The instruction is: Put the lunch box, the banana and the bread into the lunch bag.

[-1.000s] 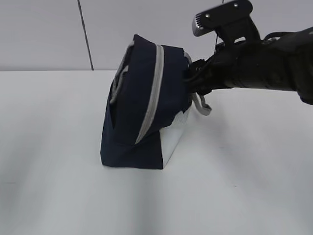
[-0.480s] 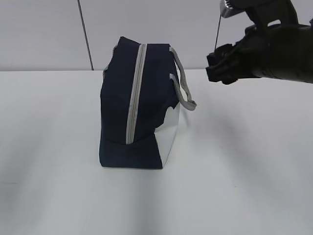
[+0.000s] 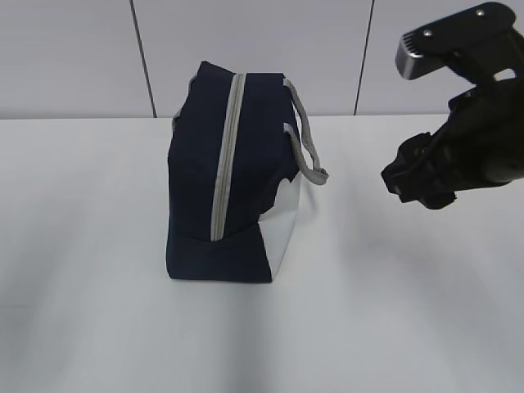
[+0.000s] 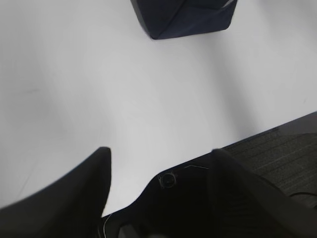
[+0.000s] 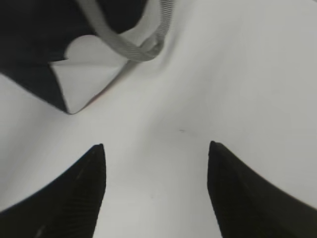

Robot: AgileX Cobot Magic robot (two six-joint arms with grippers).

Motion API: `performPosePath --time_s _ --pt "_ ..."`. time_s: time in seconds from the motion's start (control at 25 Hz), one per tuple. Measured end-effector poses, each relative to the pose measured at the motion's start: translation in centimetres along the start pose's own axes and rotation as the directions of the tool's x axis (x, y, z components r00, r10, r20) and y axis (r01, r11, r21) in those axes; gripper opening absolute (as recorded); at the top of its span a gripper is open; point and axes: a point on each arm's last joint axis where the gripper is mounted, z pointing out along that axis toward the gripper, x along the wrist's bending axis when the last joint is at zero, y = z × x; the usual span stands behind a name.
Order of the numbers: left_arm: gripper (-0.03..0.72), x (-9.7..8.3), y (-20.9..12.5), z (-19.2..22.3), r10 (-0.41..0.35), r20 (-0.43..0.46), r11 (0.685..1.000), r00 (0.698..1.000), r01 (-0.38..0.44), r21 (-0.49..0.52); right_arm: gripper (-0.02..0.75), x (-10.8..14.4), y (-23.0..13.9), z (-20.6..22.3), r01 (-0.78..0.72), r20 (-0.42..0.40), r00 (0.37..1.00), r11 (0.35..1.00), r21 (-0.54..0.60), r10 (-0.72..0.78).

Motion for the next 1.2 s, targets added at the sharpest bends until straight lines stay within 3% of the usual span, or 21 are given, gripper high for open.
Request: performPosePath --time_s 0.16,0.36,0.64,0.92,1.2 --pt "0.434 -0.1 -0.2 -0.2 0.004 0.002 1.000 1.000 -0.004 0.007 0.477 0.8 -0.7 -3.9 0.023 -0.124 0.992 0.999 -0.022 -0.025" --pt "0.434 -0.3 -0.8 -1.1 0.025 -0.007 0.999 1.000 -0.025 -0.023 0.498 1.2 -2.6 -7.1 0.027 -0.197 0.980 0.999 0.021 -0.022" --pt "0.438 -0.8 -3.3 -2.0 0.048 -0.011 0.995 0.999 -0.049 -0.085 0.514 1.7 -6.7 -10.7 0.018 -0.224 0.974 1.000 0.002 -0.017" --pt "0.533 -1.3 -6.9 -3.3 0.097 -0.025 0.986 0.995 -0.100 -0.134 0.517 2.4 -12.1 -12.8 -0.021 -0.233 0.972 1.000 0.010 0.023" --pt "0.547 -1.9 -9.5 -4.9 0.146 -0.061 0.952 0.987 -0.157 -0.261 0.517 2.4 -16.5 -13.9 -0.065 -0.163 0.984 0.998 0.023 0.068"
